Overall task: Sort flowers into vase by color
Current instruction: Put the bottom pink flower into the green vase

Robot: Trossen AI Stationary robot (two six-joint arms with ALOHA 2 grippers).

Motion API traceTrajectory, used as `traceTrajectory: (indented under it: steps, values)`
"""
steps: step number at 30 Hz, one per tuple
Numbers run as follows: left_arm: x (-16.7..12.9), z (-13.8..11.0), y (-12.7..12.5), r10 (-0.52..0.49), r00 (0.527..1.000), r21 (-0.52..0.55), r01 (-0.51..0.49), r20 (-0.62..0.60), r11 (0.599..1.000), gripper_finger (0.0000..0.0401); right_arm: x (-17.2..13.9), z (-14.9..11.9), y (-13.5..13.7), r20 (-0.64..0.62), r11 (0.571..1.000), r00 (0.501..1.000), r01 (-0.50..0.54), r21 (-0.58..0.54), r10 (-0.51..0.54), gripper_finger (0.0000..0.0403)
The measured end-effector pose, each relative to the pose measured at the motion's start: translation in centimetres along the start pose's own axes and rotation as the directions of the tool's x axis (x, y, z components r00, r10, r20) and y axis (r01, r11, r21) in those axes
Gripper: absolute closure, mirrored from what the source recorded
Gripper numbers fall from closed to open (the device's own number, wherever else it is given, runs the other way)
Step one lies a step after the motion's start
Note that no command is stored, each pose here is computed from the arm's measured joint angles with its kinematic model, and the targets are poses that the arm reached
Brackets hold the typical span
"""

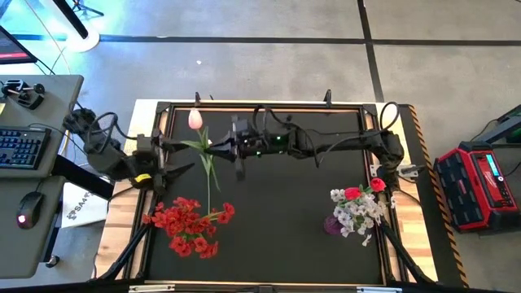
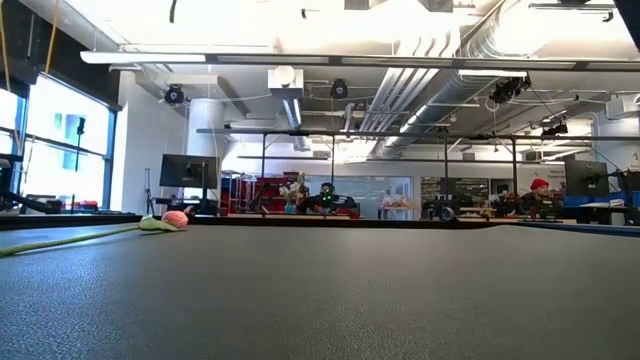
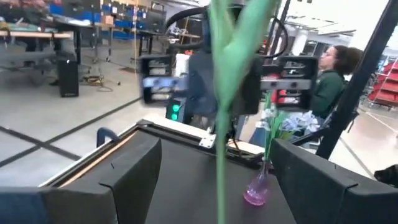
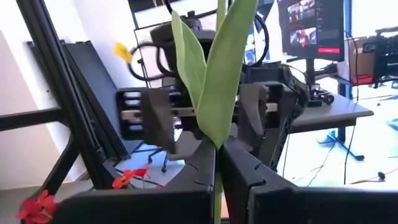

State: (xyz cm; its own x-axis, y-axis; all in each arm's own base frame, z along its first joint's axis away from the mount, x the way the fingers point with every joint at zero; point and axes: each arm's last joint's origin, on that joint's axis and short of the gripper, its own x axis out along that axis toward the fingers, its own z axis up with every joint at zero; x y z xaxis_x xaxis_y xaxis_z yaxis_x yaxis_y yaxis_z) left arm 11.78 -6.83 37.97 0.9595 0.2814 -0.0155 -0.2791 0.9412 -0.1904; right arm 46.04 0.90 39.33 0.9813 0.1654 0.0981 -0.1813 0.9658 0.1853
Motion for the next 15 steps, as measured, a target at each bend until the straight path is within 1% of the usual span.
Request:
traceTrajectory:
  steps: [4, 10, 12, 15]
  values:
    - [1.5, -0.1, -0.4, 0.038, 0.999, 0.024, -0.039, 0.013, 0.999, 0.0114, -0.1, 0.1, -0.4, 0.0, 1.0, 1.0, -0.011, 0.001, 0.011, 0.0403]
    - [3.5, -0.6, -0.6, 0.024, 1.0, -0.001, -0.024, -0.004, 1.0, 0.0117, -0.1, 0.1, -0.3, -0.005, 0.998, 1.0, -0.027, 0.048, 0.028, 0.0403]
    - [3.8, -0.4, -0.6, 0.007, 1.0, -0.009, -0.007, 0.01, 1.0, 0.0125, -0.1, 0.0, -0.3, -0.013, 0.998, 0.999, -0.031, 0.051, 0.032, 0.0403]
    - [4.3, -0.5, -0.5, 0.018, 1.0, -0.003, -0.018, 0.006, 1.0, 0.015, -0.1, 0.0, -0.3, -0.017, 0.998, 0.999, -0.046, 0.051, 0.047, 0.0403]
